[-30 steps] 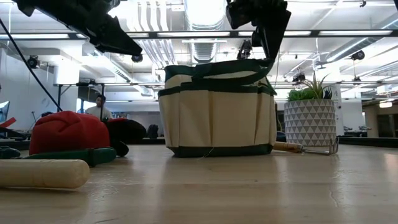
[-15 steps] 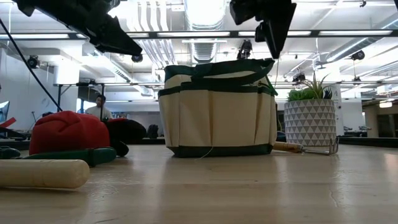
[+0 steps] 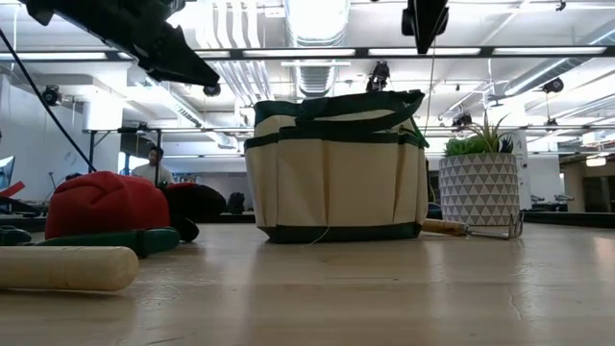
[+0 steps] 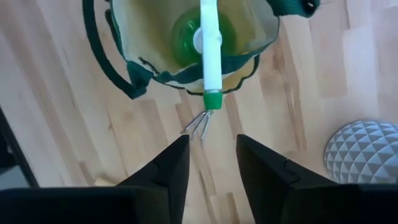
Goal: Pick & Place Garden tools in Gardening bag
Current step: Put the red gloves into the light brown gardening bag
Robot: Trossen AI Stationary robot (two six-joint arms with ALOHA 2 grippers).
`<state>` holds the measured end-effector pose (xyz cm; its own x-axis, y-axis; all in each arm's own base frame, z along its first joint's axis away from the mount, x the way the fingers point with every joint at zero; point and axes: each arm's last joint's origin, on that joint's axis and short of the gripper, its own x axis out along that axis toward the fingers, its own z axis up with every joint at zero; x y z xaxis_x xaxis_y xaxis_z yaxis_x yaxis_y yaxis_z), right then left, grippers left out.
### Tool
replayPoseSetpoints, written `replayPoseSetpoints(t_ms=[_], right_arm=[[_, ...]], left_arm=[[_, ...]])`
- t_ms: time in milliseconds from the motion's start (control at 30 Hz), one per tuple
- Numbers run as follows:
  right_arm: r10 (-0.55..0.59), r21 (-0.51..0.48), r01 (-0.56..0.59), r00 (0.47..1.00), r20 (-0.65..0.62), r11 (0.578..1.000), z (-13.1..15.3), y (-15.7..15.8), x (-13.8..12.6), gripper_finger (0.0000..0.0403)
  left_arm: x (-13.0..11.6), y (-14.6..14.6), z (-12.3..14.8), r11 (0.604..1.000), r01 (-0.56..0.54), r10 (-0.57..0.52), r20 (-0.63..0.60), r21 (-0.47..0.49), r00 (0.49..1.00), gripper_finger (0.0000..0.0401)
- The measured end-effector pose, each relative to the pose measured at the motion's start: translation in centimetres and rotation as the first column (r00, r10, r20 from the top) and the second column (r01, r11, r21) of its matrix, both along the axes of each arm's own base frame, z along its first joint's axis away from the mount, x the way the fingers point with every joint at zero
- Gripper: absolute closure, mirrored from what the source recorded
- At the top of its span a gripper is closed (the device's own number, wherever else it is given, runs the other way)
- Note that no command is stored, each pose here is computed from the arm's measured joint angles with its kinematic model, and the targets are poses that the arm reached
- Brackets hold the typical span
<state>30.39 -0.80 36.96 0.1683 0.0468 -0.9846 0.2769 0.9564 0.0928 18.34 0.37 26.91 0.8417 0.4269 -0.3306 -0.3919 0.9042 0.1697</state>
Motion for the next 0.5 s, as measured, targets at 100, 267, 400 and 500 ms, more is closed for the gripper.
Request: replayPoseSetpoints(t_ms=[100,267,400,500], right_arm=[[-0.019,0.006,0.019,1.000,0.023,1.000,0.7,0.4,-0.9,0.0293],[-0.033,0.017,0.033,0.999,0.041,0.999,1.4,1.5,-2.4,0.0318],[-0.027,0.025,0.026,0.999,0.046,0.999,1.6,2.6,-3.6,0.0346],[-0.005,0.023,0.004,0.999,0.031,1.000,1.1,3.4,-4.3,0.0368]], left_arm=[[0.0,0.0,-0.1,1.000,-0.007,0.007,0.006,-0.017,1.000,0.0197],[-0.1,0.0,-1.7,0.994,-0.041,0.044,0.024,-0.103,0.999,0.0197],[-0.4,0.0,-3.7,0.980,-0.076,0.082,0.024,-0.182,0.996,0.0197],[-0.4,0.0,-3.9,0.980,-0.074,0.081,0.033,-0.184,0.996,0.0197]])
